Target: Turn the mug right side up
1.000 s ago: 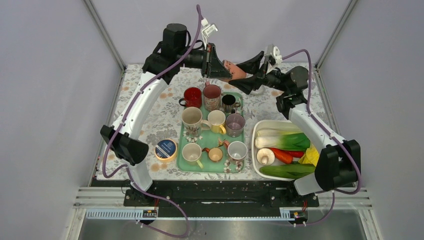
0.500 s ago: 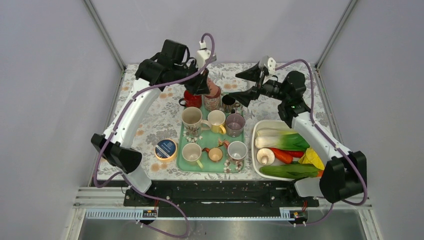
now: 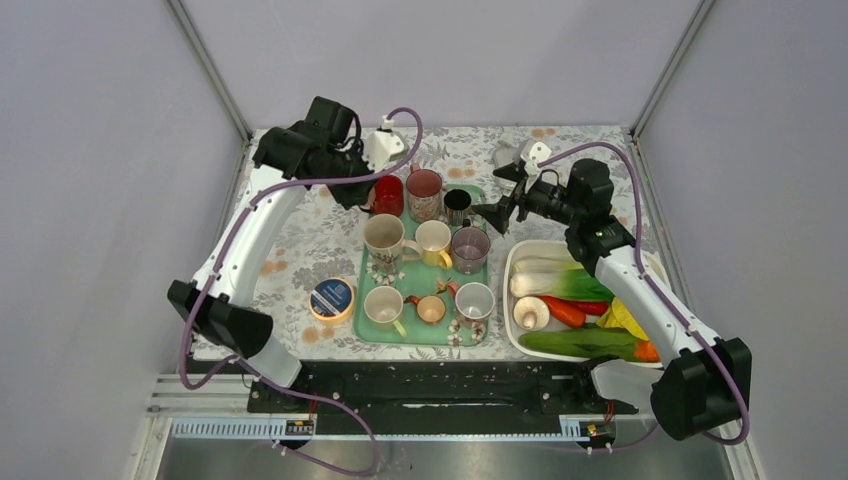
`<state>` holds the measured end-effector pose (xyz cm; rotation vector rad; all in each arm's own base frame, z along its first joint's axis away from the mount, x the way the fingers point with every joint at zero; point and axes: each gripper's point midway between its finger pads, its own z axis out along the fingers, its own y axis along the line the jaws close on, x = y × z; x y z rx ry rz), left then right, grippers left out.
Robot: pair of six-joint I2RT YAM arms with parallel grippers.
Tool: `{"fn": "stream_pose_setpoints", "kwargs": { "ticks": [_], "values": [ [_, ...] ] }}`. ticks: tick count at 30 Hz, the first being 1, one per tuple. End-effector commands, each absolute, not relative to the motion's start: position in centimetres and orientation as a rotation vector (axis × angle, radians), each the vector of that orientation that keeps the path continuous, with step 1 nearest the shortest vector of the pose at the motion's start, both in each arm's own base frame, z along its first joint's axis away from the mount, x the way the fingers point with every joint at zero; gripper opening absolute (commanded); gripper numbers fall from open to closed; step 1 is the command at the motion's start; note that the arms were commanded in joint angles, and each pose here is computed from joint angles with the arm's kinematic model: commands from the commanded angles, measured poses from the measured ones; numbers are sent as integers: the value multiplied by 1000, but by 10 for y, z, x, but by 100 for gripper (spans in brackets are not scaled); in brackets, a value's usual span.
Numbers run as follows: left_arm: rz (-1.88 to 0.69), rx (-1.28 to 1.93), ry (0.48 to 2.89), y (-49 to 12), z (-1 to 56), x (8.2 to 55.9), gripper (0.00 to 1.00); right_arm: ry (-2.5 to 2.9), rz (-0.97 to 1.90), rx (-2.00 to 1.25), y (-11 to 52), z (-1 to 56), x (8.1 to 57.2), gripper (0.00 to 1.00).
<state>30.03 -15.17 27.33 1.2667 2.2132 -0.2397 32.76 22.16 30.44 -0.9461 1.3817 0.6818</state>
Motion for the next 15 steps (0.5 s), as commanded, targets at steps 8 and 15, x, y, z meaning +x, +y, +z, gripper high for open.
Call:
{"fn": "stream_pose_setpoints", "kwargs": {
  "ticks": [8,15],
  "values": [
    [-183,1342,2031,-225,272,395,0,1463,478,-917,193,276,326,99],
    [-184,1431,2101,-239,240,380,0,1486,441,-916,188,271,330,99]
  ]
}}
